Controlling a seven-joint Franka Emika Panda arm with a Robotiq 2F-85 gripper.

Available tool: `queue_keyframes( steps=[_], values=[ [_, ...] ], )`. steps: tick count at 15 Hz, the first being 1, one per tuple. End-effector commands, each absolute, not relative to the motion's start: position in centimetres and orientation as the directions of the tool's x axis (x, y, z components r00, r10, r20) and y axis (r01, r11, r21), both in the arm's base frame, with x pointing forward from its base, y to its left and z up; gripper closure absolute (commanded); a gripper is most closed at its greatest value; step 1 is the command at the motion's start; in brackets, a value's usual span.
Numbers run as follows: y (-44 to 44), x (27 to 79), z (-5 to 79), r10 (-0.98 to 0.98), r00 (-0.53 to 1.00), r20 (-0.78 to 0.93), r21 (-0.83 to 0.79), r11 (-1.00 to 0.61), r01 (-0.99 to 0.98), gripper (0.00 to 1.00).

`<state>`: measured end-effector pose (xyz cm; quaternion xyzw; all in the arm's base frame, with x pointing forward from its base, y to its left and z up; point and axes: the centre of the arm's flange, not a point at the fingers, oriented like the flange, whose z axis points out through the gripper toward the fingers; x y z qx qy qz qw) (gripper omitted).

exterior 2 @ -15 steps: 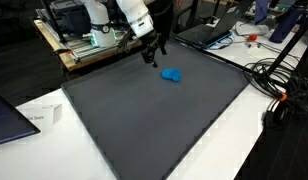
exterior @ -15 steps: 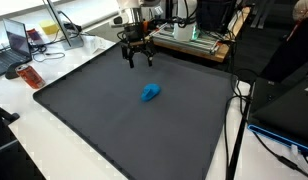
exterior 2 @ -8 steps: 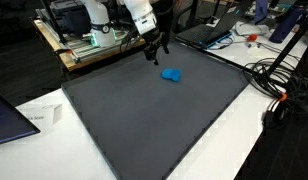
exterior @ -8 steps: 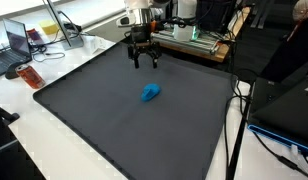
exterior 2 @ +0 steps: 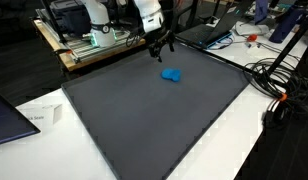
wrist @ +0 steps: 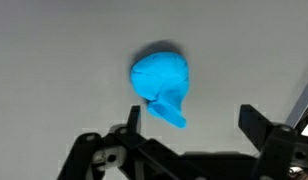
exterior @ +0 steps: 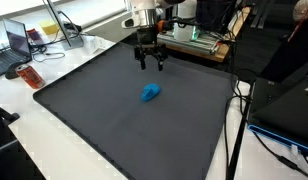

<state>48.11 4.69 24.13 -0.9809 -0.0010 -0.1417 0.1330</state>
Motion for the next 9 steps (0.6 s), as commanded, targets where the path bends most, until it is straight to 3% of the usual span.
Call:
queue_keyframes(
  steps=[1,9],
  values=[
    [6.5,49.0,25.8,-0.116,0.963,0.245,-0.222,-0.973,-0.061,0.0],
    [9.3,49.7,25.8,-0.219,0.954,0.204,-0.114,-0.973,-0.199,0.0]
  ],
)
